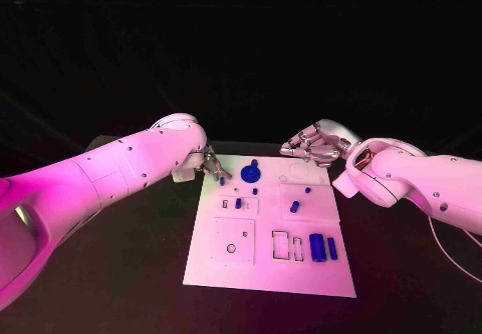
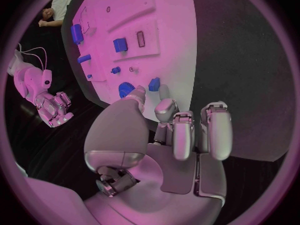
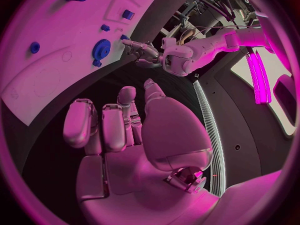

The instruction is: Assemble the parts on the task board

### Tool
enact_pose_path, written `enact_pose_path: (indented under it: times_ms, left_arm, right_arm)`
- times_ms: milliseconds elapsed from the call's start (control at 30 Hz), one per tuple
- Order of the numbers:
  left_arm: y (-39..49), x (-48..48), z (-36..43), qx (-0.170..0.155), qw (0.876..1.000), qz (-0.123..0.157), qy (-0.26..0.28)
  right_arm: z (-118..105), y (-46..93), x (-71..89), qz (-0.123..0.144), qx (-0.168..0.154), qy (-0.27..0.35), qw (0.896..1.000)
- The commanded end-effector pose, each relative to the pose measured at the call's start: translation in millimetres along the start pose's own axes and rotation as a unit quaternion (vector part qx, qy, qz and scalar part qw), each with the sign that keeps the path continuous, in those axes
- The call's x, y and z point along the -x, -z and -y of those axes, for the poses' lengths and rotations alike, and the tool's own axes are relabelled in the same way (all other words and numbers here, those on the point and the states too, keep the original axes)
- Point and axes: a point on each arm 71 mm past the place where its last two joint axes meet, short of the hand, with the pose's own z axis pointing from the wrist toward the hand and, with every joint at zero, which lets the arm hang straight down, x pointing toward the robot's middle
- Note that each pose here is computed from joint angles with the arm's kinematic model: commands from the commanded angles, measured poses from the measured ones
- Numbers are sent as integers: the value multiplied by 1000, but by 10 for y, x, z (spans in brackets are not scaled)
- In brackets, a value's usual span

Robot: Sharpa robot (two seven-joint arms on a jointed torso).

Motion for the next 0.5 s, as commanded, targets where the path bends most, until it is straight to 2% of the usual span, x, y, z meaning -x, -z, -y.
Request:
enact_pose_path:
  times_ms: [33, 500]
  left_arm:
    - [-2, -14, 23, -7, 1000, -8, -6]
    - [-19, -55, 40, -9, 1000, -20, -7]
  right_arm:
    - [-9, -2, -15, -8, 5, 0, 1000]
    - [-13, -6, -19, -8, 6, 0, 1000]
